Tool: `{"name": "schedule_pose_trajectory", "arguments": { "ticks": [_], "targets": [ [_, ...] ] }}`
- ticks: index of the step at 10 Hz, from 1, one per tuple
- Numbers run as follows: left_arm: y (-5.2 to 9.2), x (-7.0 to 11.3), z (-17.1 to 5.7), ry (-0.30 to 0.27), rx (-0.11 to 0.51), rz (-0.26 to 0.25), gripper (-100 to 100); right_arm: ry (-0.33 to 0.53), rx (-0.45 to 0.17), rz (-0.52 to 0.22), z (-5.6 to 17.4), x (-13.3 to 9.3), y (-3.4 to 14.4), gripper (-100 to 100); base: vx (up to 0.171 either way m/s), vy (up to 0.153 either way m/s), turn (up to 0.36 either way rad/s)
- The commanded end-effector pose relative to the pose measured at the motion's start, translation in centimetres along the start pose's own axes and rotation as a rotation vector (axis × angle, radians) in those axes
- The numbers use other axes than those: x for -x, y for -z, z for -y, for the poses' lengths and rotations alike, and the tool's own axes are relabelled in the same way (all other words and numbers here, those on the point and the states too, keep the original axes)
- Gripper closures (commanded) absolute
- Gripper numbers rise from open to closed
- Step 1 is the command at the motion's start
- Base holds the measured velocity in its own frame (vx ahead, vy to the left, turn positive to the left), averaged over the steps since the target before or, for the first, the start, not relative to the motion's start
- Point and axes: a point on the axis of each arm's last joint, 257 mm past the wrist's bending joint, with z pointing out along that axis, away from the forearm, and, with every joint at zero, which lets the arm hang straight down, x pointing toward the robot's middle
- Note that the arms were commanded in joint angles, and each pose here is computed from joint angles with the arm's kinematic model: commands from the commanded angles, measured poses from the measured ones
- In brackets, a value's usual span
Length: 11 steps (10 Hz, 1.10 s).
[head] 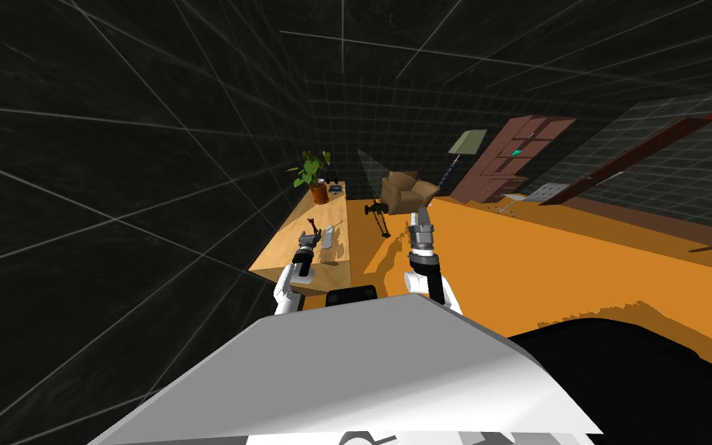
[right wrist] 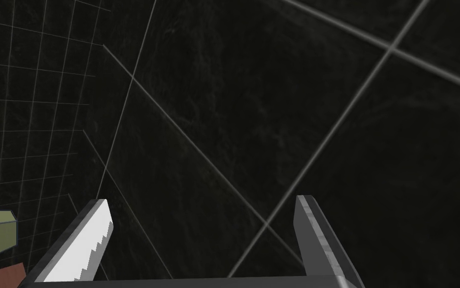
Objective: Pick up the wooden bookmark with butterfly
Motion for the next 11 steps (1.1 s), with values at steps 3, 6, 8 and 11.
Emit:
{"name": "schedule_pose_trajectory", "arguments": {
  "ticks": [3,6,8,11],
  "targets": [
    [-0.1,-0.2,0.7,0.018,0.003,-0.002,0,0.0,0.0,0.0,0.0,0.0,0.0,0,0.002,0.0,-0.004],
    [-1.6,-1.2,2.5,0.027,-0.073,-0.012,-100,0.0,0.0,0.0,0.0,0.0,0.0,0,-0.002,-0.078,0.115],
    [-3.1,-0.5,4.1,0.032,-0.145,0.008,-100,0.0,0.0,0.0,0.0,0.0,0.0,0,0.006,-0.094,0.18],
    [-4.4,-0.8,5.1,0.035,-0.205,0.004,-100,0.0,0.0,0.0,0.0,0.0,0.0,0,0.0,-0.065,0.095]
  ]
}}
